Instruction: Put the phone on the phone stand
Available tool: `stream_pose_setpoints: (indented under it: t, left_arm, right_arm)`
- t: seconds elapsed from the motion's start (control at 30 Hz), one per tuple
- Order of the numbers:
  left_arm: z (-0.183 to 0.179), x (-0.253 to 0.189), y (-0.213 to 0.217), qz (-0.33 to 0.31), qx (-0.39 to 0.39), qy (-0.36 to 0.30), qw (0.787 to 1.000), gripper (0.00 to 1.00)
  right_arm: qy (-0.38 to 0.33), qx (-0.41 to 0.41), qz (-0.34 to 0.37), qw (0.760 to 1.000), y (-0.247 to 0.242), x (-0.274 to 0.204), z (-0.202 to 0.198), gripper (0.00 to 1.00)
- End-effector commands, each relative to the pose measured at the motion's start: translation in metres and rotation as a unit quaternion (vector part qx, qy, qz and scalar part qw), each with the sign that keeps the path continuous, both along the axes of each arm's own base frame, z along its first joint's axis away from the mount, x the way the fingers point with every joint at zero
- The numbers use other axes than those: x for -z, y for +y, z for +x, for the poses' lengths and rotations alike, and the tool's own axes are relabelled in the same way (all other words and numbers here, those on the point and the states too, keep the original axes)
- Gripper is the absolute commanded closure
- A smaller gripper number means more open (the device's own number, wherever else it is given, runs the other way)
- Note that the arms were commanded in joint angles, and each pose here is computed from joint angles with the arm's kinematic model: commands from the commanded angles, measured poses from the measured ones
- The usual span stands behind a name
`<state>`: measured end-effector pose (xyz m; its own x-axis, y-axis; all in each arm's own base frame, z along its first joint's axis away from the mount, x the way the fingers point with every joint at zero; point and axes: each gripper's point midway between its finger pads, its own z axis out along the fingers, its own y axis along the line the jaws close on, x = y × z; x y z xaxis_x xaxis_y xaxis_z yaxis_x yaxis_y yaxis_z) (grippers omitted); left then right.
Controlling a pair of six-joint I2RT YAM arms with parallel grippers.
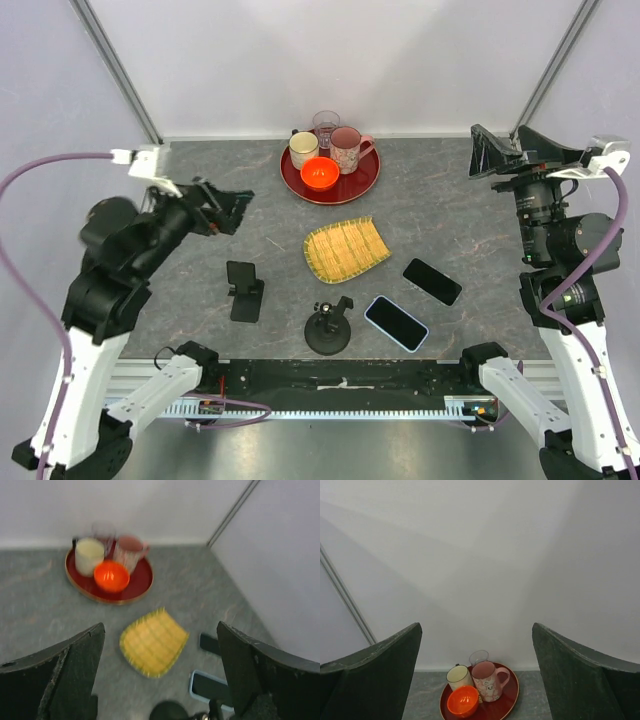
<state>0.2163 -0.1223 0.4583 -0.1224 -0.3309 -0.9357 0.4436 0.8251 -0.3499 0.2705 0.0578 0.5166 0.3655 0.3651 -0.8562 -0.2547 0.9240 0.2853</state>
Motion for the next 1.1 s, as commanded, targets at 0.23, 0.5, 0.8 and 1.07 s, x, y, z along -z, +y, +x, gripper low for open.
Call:
stream_pose_setpoints:
  t: [0.23, 0.5, 0.8, 1.07]
  left_arm:
    - [-0.007, 0.206, 0.01, 0.177, -0.009, 0.367, 0.913, 0.0]
    - [-0.019, 0.277, 0.01, 0.224, 0.02, 0.451, 0.864, 0.0]
    - [0.012, 0.302, 0.044, 0.304, -0.078, 0.462, 0.829, 0.0]
    - [0.018, 0.311, 0.038, 0.314, -0.056, 0.46, 0.829, 0.0]
  right_arm:
    - [-0.051, -0.032, -0.006, 0.998, 0.012, -0.025, -0.008, 0.02]
    - [-0.068, -0.121, -0.058, 0.989, 0.049, -0.025, -0.009, 0.02]
    - [-0.066, -0.122, -0.082, 0.987, 0.052, -0.02, -0.01, 0.02]
    - [-0.057, -0.114, -0.098, 0.987, 0.055, -0.013, -0.003, 0.02]
